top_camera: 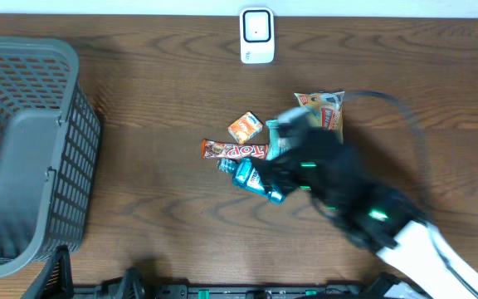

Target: Scan the item barcode

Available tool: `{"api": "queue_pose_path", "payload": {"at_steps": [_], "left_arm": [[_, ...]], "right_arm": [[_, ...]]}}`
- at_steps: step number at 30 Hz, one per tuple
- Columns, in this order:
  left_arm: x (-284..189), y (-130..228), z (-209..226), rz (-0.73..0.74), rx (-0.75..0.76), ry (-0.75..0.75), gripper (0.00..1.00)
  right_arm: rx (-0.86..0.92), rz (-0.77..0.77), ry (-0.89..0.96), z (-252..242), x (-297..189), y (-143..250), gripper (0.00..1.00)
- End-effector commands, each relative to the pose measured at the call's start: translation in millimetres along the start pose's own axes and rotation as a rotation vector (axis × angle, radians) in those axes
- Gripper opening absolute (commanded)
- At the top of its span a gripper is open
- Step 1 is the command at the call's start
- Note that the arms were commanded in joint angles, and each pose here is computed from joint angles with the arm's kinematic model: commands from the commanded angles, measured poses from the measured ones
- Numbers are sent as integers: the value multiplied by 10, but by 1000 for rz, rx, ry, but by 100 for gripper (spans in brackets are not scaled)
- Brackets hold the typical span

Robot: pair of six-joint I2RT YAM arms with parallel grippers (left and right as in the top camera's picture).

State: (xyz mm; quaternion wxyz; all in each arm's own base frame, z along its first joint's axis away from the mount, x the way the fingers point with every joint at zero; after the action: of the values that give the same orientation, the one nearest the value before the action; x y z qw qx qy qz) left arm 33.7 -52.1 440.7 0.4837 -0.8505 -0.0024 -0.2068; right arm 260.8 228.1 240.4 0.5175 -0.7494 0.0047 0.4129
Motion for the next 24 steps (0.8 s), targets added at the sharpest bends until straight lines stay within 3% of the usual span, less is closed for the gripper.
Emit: {"api": "queue_pose_path", "payload": {"at_steps": [1, 4, 5, 9, 14, 24], "left_arm": [[-63, -30, -87, 4, 0, 44, 98], [-72, -32, -95, 10, -4, 55, 98], [-73, -28, -91, 12, -6, 55, 98], [-74, -21, -88, 16, -8, 54, 98], [-74, -20, -87, 16, -8, 54, 98], [-78, -22, -92, 19, -11, 61, 98]], "right_arm": [[-196, 106, 368, -202, 260, 106, 99], [-363, 217, 421, -28, 568, 335, 94], [-423, 259, 427, 31, 666, 432, 99], [-554, 373, 444, 187, 967, 758, 99], [-606, 424, 417, 316, 1117, 954, 88], [-584, 504, 176, 605, 1167, 1237, 86]]}}
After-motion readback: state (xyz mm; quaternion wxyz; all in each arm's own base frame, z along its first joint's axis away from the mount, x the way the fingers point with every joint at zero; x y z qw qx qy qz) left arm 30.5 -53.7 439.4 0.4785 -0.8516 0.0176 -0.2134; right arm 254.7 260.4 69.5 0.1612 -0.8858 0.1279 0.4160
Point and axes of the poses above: each gripper's point midway between its finger pads, its own x axis out along the fingers, its own z axis along the line the jaws close on, y = z × x, the point moved 2 cm from there along -x, back along the fingers, and after that the axes turned 11 degrees about -x, right-handed, at the moved point
